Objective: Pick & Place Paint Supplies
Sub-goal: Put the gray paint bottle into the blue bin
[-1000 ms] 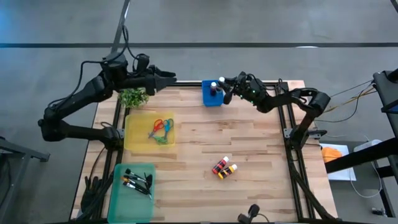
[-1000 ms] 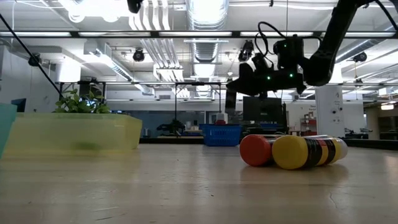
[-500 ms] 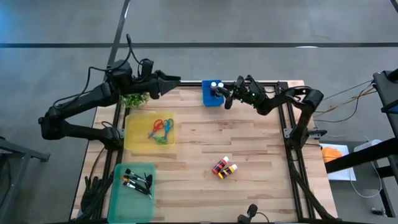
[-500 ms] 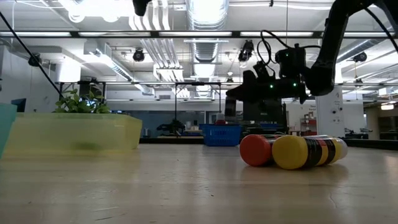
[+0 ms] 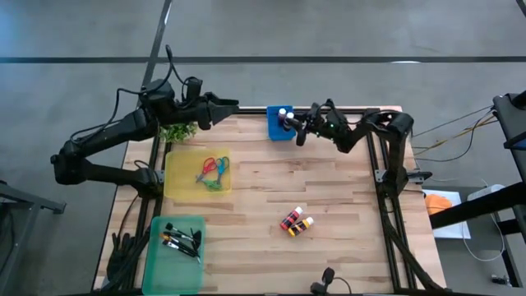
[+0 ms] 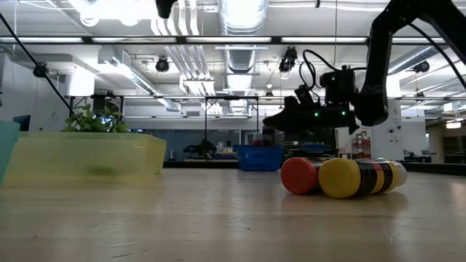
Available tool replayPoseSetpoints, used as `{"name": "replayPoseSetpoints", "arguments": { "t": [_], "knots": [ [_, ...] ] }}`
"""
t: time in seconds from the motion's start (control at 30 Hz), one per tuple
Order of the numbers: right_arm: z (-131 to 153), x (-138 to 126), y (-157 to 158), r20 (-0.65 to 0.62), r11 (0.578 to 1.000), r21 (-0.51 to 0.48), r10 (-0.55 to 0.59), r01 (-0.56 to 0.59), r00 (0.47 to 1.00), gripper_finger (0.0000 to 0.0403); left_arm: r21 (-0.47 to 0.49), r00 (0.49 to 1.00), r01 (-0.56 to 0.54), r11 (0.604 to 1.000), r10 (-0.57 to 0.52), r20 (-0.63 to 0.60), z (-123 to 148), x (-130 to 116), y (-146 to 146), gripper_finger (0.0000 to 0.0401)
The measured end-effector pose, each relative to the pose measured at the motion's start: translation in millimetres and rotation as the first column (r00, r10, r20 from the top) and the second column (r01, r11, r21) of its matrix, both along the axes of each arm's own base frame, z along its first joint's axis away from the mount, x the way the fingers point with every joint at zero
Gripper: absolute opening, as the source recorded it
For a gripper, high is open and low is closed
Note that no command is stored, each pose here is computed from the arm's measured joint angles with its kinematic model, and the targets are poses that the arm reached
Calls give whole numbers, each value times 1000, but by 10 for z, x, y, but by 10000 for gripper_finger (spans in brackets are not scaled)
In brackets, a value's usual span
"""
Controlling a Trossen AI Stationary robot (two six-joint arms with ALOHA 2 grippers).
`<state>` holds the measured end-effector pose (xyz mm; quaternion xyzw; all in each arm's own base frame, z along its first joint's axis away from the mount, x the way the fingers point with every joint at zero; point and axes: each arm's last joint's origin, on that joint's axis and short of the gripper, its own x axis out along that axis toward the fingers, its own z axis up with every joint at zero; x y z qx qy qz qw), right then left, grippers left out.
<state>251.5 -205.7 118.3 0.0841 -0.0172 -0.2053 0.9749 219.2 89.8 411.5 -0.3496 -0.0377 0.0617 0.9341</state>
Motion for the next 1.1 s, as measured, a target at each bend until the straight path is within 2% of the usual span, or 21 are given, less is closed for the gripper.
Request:
{"name": "replayPoseSetpoints", "arguments": {
  "t": [0.27, 0.63, 1.1],
  "knots": [
    [-49, 29, -32, -6, 1000, 5, -6, 6, 1000, 111, -7, 1000, -3, 1000, 3, 1, 0, 0, 1, 342],
    [-62, 8, -61, -43, 995, 31, -92, 93, 995, 111, -9, 1000, -15, 1000, 15, -1, -2, 1, 5, 342],
    [-74, 27, -76, -67, 995, 41, -92, 95, 994, 112, -21, 1000, -13, 1000, 13, 1, 1, 5, -6, 342]
  ]
}}
